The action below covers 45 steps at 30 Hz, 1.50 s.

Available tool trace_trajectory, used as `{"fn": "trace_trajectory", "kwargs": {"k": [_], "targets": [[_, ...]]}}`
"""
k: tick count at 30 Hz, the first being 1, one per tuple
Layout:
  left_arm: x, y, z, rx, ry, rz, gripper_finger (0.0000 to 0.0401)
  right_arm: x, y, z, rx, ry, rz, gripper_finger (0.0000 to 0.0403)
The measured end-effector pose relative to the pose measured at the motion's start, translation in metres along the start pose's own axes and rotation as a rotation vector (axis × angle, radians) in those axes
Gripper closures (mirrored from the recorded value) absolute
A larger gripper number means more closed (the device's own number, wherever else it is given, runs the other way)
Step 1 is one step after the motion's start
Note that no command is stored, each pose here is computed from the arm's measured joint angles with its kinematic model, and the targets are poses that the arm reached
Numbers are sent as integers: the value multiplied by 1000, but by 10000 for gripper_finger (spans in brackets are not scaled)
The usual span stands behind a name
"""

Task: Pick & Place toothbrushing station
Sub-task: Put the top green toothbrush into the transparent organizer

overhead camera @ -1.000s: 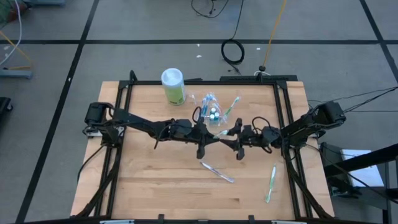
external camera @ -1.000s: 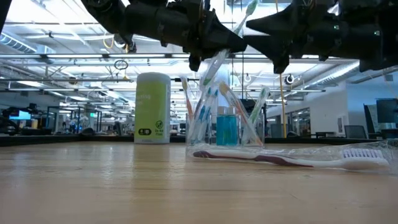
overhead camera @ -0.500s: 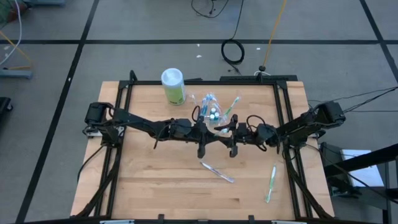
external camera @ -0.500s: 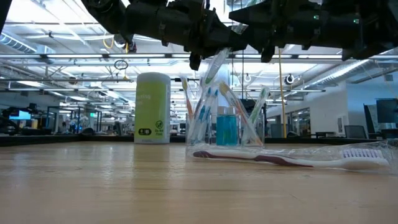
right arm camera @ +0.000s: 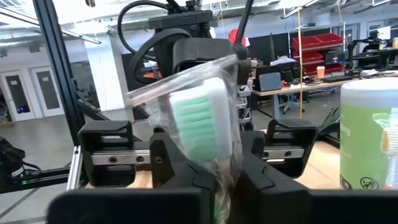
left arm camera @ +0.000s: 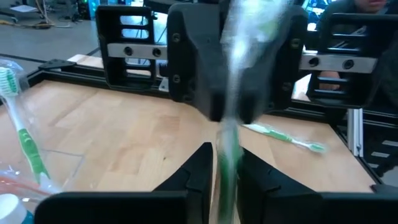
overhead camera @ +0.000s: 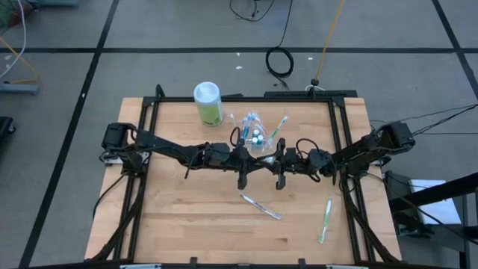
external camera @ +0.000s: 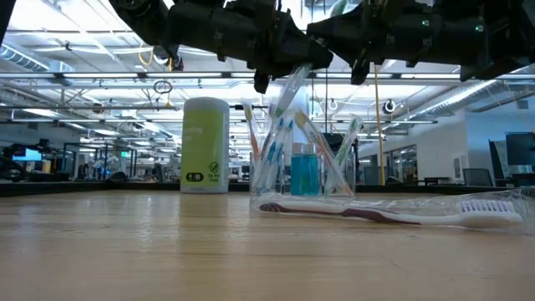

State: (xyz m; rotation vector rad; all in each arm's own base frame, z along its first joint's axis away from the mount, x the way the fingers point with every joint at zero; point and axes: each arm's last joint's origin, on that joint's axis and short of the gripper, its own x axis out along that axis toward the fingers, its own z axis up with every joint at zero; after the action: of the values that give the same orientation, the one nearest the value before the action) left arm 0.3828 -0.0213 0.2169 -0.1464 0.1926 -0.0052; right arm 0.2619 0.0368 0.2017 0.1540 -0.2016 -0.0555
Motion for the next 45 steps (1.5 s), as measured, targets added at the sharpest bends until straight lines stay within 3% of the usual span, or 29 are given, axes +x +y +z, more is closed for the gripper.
{"fn": "trace_trajectory", "kwargs": {"k": [11,22,28,35,40,45], "targets": [[0,-1,-2,33,18,2,336,0,-1,-7,13,69,-7,391],[-1,7,-16,24,172,78,214,-1,-7,-17,32,174,-43,393],[-3,12,-22,23,232,107,187,-3,-17,-15,103,267,-15,391],[-3,14,-23,11,246,123,185,-9,-29,13,82,391,-97,394],[-3,15,-23,6,247,125,185,5,-35,59,-27,460,-147,394],[-3,15,-23,6,245,125,185,10,-53,87,-130,588,-331,394]]}}
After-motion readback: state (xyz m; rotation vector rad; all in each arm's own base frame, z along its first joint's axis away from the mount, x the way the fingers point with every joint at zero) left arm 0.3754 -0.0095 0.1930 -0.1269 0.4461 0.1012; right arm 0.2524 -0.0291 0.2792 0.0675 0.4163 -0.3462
